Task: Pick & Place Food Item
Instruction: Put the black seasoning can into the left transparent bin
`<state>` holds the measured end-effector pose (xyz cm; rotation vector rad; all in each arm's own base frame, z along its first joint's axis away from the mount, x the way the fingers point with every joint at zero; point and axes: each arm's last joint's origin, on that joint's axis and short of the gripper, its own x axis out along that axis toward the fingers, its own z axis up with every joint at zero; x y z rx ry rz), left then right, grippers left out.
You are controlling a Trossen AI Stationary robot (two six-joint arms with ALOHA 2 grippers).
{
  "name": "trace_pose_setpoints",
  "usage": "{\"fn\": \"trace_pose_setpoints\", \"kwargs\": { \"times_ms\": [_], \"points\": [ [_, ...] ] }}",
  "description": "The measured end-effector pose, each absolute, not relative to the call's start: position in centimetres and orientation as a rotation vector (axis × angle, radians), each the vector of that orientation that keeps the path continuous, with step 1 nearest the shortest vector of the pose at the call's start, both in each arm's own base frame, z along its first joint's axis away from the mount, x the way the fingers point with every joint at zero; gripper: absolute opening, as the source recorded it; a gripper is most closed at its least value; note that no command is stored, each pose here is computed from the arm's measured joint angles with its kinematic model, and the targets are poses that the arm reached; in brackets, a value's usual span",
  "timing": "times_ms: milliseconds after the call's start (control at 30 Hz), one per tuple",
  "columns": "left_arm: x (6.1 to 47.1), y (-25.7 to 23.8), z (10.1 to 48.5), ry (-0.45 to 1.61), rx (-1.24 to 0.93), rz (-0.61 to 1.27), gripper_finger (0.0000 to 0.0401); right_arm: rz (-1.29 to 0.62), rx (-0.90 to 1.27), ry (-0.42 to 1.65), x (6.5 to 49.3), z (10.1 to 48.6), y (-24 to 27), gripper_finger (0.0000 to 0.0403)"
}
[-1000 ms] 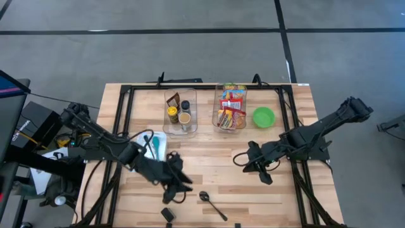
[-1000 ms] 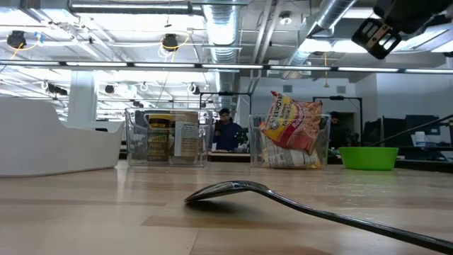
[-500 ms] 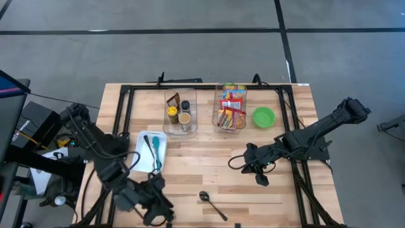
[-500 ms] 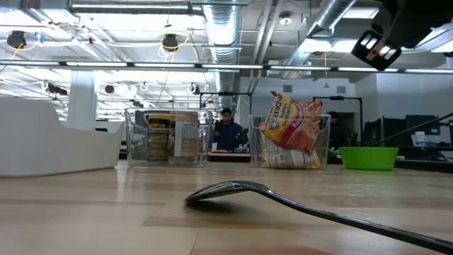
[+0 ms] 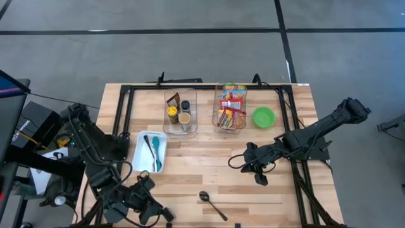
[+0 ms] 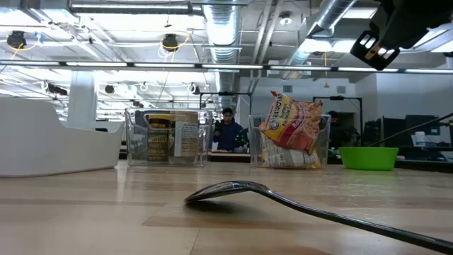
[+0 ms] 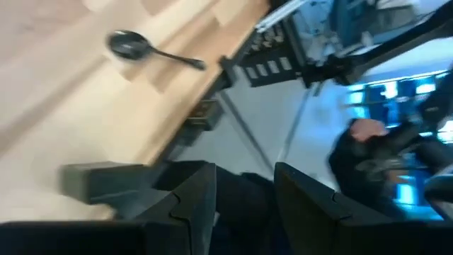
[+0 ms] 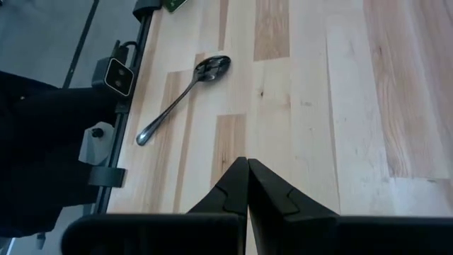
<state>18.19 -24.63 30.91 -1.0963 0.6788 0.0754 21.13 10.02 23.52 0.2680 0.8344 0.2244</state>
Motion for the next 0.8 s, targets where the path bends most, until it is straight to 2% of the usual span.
{"fn": "trace_pose_setpoints", "kwargs": {
  "times_ms": [200,367,500,800],
  "points": [
    [17.74,-24.23,30.26,0.714,-0.742,0.022,0.0140,0.205,0.261,0.827,21.16,23.53,9.95,0.0000],
    [17.74,-24.25,30.44,0.632,-0.415,-0.055,0.0140,0.196,0.264,0.826,21.24,23.52,9.77,0.0000],
    [18.00,-23.98,30.66,0.543,-0.376,0.013,0.0140,0.197,0.264,0.826,21.23,23.52,9.79,0.0000],
    [18.51,-23.60,30.69,0.533,-0.377,0.035,0.0140,0.173,0.255,0.817,21.27,23.53,9.71,0.0000]
  ]
}}
